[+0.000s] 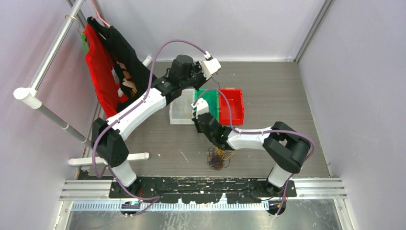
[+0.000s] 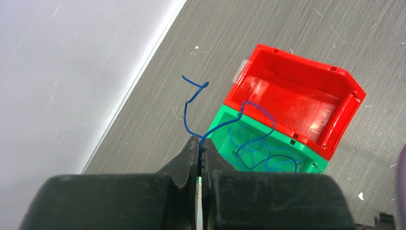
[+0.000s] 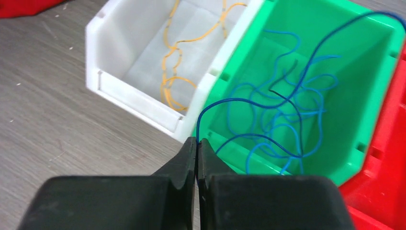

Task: Untangle the cables
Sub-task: Place the cable in the bin.

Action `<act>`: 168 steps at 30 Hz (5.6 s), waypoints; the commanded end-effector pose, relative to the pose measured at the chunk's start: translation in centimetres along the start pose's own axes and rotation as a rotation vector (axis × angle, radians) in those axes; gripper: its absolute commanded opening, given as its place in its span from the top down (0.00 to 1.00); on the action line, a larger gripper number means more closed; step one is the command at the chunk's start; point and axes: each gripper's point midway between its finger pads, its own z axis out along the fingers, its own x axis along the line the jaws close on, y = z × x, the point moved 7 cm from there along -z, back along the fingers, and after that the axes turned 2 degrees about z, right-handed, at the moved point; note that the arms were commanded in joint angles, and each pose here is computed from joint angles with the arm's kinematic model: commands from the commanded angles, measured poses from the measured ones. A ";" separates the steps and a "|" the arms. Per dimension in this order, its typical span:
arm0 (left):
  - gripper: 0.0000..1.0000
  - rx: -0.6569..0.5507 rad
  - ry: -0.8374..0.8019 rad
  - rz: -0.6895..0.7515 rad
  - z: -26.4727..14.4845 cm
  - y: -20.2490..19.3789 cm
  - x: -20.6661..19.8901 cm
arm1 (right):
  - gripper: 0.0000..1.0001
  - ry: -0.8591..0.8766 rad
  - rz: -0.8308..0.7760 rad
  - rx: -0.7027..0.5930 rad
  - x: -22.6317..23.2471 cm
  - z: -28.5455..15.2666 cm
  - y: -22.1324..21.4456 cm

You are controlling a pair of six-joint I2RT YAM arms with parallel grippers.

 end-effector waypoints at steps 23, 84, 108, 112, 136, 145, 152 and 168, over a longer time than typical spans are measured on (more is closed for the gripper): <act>1.00 0.121 0.057 0.052 -3.5 -3.8 -0.3 | 0.86 -0.144 0.284 -0.133 -6.0 4.5 1.7; 0.45 0.323 -0.260 0.043 4.5 -7.3 -2.6 | 0.20 -0.208 0.530 -0.332 -12.4 -15.6 5.7; 0.37 0.255 -0.711 0.484 -3.1 -11.3 -3.5 | 0.20 -0.187 0.521 -0.280 -12.0 -14.8 5.8; 0.42 0.216 -0.676 0.589 -1.5 -11.5 -4.3 | 0.20 -0.186 0.531 -0.281 -11.9 -14.3 5.8; 0.75 0.207 -0.743 0.871 1.1 -11.8 -4.5 | 0.28 -0.187 0.588 -0.282 -12.6 -13.8 5.3; 0.73 0.268 -0.896 0.892 -0.5 -11.2 -4.3 | 0.30 -0.190 0.595 -0.285 -12.8 -14.0 5.2; 0.68 0.251 -0.953 0.982 -0.9 -11.4 -4.5 | 0.30 -0.184 0.608 -0.284 -12.7 -13.9 5.1; 0.77 0.223 -0.726 1.121 2.6 -12.4 -3.8 | 0.33 -0.164 0.628 -0.275 -12.4 -13.8 4.7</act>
